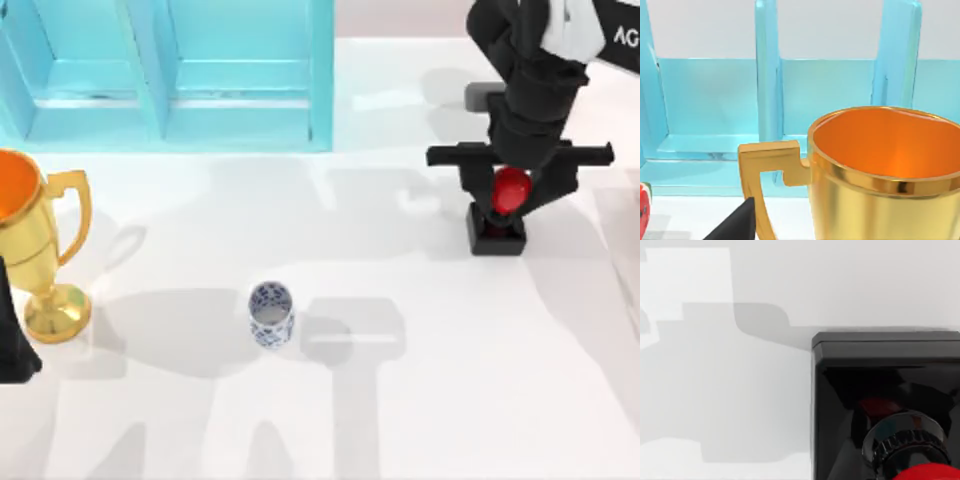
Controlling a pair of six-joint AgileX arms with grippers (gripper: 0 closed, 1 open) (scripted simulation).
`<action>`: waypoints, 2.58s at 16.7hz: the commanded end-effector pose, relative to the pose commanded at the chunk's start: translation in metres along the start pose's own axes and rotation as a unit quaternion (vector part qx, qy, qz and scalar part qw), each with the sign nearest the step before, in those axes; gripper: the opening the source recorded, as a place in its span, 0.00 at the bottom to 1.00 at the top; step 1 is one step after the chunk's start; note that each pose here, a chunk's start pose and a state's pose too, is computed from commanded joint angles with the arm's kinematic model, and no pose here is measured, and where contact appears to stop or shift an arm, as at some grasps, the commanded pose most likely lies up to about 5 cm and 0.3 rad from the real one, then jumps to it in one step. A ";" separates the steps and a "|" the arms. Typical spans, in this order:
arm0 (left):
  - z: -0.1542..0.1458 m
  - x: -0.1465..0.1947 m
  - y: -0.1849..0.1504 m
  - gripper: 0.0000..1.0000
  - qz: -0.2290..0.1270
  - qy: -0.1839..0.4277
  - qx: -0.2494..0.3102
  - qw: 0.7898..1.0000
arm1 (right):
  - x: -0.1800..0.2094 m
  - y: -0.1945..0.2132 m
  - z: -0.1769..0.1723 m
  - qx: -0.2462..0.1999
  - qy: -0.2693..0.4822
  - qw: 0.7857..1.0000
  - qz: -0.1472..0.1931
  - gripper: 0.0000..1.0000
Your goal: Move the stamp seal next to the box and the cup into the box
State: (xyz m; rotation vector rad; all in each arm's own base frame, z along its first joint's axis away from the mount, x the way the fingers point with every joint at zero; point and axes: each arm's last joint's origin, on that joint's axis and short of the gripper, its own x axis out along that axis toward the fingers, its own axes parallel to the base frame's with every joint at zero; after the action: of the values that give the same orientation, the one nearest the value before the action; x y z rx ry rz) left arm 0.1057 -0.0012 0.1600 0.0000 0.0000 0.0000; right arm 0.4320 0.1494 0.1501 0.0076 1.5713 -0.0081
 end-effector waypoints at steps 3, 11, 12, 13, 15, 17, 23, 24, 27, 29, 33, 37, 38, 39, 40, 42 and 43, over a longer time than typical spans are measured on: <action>0.000 0.000 0.000 1.00 0.000 0.000 0.000 1.000 | 0.000 -0.001 0.000 0.002 0.000 1.000 0.000 0.00; 0.000 0.000 0.000 1.00 0.000 0.000 0.000 1.000 | -0.078 -0.078 0.005 0.003 0.004 1.000 0.000 0.00; 0.000 0.000 0.000 1.00 0.000 0.000 0.000 1.000 | -0.088 -0.089 0.003 0.002 0.003 1.000 0.000 0.00; 0.000 0.000 0.000 1.00 0.000 0.000 0.000 1.000 | -0.096 -0.097 0.001 0.002 0.001 1.000 0.000 0.00; 0.000 0.000 0.000 1.00 0.000 0.000 0.000 1.000 | -0.100 -0.101 0.000 0.002 0.000 1.000 0.000 0.00; 0.000 0.000 0.000 1.00 0.000 0.000 0.000 1.000 | -0.097 -0.099 0.001 0.001 0.002 1.000 -0.001 0.00; 0.000 0.000 0.000 1.00 0.000 0.000 0.000 1.000 | -0.115 -0.093 -0.030 0.001 -0.009 1.000 0.000 0.00; 0.000 0.000 0.000 1.00 0.000 0.000 0.000 1.000 | -0.118 -0.091 -0.042 0.001 -0.008 1.000 0.000 0.00; 0.000 0.000 0.000 1.00 0.000 0.000 0.000 1.000 | -0.121 -0.087 -0.078 0.002 -0.002 1.000 -0.002 0.00; 0.000 0.000 0.000 1.00 0.000 0.000 0.000 1.000 | -0.121 -0.086 -0.103 0.002 0.002 1.000 -0.003 0.00; 0.000 0.000 0.000 1.00 0.000 0.000 0.000 1.000 | -0.122 -0.084 -0.131 0.001 0.000 1.000 -0.003 0.00; 0.000 0.000 0.000 1.00 0.000 0.000 0.000 1.000 | -0.121 -0.086 -0.130 0.004 0.003 1.000 -0.003 0.00; 0.000 0.000 0.000 1.00 0.000 0.000 0.000 1.000 | -0.120 -0.085 -0.130 0.004 0.003 1.000 -0.003 0.00; 0.000 0.000 0.000 1.00 0.000 0.000 0.000 1.000 | -0.117 -0.085 -0.130 0.003 0.003 1.000 -0.003 0.00; 0.000 0.000 0.000 1.00 0.000 0.000 0.000 1.000 | -0.111 -0.085 -0.130 0.003 0.002 1.000 -0.003 0.00; 0.000 0.000 0.000 1.00 0.000 0.000 0.000 1.000 | -0.095 -0.085 -0.129 0.004 -0.003 1.000 -0.002 0.00; 0.000 0.000 0.000 1.00 0.000 0.000 0.000 1.000 | -0.085 -0.085 -0.129 0.003 -0.005 1.000 -0.002 0.00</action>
State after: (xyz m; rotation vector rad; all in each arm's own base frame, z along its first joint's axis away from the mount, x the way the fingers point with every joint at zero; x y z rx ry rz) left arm 0.1057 -0.0012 0.1600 0.0000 0.0000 0.0000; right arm 0.3021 0.0660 0.2348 0.0094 1.5618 -0.0157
